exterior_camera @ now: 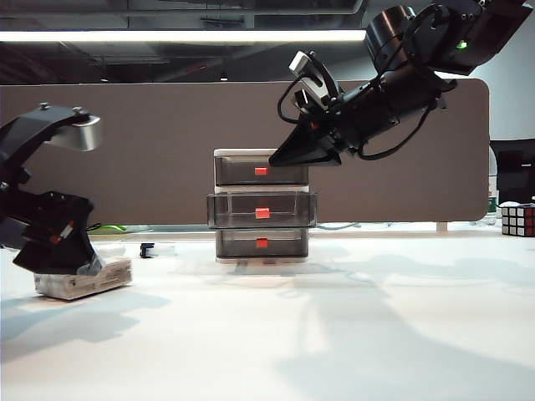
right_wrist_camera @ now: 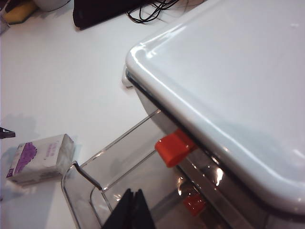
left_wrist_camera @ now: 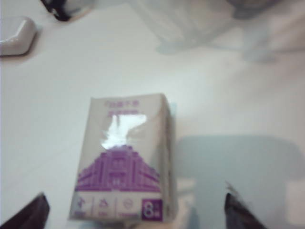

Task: Open the second layer of the drawer on the table, pick up a pack of napkins on the table and put it in, and finally close the drawer.

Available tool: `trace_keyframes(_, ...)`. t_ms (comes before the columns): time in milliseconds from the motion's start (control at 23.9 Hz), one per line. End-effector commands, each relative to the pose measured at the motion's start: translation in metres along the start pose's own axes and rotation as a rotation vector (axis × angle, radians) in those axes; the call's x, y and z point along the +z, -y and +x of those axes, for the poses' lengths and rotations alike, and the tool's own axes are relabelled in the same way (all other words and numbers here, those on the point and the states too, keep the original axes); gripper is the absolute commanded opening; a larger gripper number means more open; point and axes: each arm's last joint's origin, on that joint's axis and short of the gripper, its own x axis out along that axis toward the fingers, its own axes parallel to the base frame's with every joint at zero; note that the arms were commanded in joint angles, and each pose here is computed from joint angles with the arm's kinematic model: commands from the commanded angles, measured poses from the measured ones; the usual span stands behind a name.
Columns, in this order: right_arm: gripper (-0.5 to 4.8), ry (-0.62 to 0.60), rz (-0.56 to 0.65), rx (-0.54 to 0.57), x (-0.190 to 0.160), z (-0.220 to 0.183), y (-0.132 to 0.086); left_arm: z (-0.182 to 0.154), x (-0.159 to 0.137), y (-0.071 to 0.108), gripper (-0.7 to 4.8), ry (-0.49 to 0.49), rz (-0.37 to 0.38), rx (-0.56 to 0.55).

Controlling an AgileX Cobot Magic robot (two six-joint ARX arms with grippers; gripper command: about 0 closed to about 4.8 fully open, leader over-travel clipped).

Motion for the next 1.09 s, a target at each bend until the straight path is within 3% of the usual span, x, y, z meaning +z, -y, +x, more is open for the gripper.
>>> trace_keyframes(42,-0.05,0.006,-0.005,0.01,0.004,-0.002,-0.002,0.007,0.003,-0.009,4.67,0.062,-0.021,0.006)
trace_keyframes(335,-0.05,0.004,-0.006,0.009,0.004,-0.002,-0.002,0.033,-0.008,-0.009,4.67,0.067,-0.019,-0.085)
trace_keyframes(671,-0.05,-0.001,-0.009,0.006,0.003,-0.002,-0.002,0.056,-0.015,-0.008,4.53,0.052,-0.024,-0.074)
trace_keyframes(713,-0.05,-0.001,-0.008,0.006,0.003,-0.002,-0.002,0.058,-0.014,-0.008,4.27,0.051,-0.023,-0.075)
trace_keyframes(838,-0.05,-0.004,-0.011,0.004,0.003,-0.002,-0.002,0.061,-0.011,-0.009,2.57,0.058,-0.02,-0.089)
trace_keyframes(880,-0.05,-0.004,-0.017,0.004,0.003,-0.002,-0.002,0.061,-0.008,-0.009,1.77,0.067,-0.019,-0.086)
trace_keyframes(1090,-0.05,-0.007,-0.015,0.003,0.002,-0.002,-0.002,0.062,-0.004,-0.009,1.76,0.105,0.015,-0.116)
